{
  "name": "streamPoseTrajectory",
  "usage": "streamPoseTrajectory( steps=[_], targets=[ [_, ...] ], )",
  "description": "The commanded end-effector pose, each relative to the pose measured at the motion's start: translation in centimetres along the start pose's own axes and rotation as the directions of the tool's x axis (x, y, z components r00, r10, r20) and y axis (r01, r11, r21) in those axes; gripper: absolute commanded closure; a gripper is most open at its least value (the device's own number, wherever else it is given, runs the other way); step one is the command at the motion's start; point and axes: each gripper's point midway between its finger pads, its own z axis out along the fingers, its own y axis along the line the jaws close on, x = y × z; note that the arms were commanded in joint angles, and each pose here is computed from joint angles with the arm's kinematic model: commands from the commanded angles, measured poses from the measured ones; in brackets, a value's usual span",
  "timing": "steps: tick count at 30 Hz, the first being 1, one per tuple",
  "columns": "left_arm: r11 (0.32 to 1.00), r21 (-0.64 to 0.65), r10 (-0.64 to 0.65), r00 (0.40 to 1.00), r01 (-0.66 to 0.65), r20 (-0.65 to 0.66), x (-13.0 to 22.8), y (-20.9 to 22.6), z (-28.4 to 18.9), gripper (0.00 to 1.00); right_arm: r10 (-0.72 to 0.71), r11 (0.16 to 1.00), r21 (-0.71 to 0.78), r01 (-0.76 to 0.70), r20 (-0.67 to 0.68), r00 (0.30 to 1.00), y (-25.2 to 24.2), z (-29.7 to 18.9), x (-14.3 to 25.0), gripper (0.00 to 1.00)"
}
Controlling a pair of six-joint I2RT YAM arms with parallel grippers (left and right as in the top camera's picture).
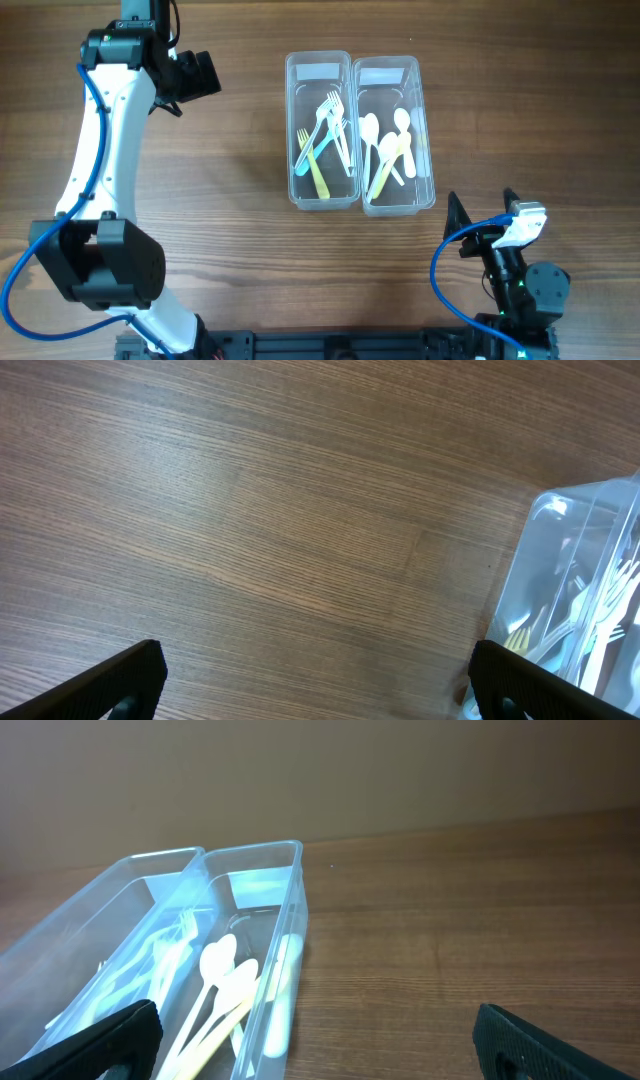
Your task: Pack container
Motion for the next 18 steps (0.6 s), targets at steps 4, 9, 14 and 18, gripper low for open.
streamPoseTrajectory(
  steps=[4,9,14,18],
  targets=[
    [1.000,-0.007,0.012,1.000,-0.012,0.013,-0.3,0.2,-0.3,0.00,0.006,1.000,0.007,-0.006,0.026,1.000,0.0,-0.1,-0.6,0.00],
    [1.000,-0.002,0.016,1.000,-0.016,0.023,-0.4,0.0,-0.7,0.00,0.006,1.000,0.007,-0.006,0.026,1.000,0.0,-0.1,-0.6,0.00],
    [0.999,0.029,0.028,0.971,-0.036,0.238,-0.3,-0.1,-10.6,0.00,0.006,1.000,0.007,-0.006,0.026,1.000,0.0,-0.1,-0.6,0.00],
    [0.983,0.169,-0.042,0.816,-0.069,0.576,-1.2,-0.6,-22.7,0.00,0.006,1.000,0.007,-0.006,0.026,1.000,0.0,-0.1,-0.6,0.00]
  ],
)
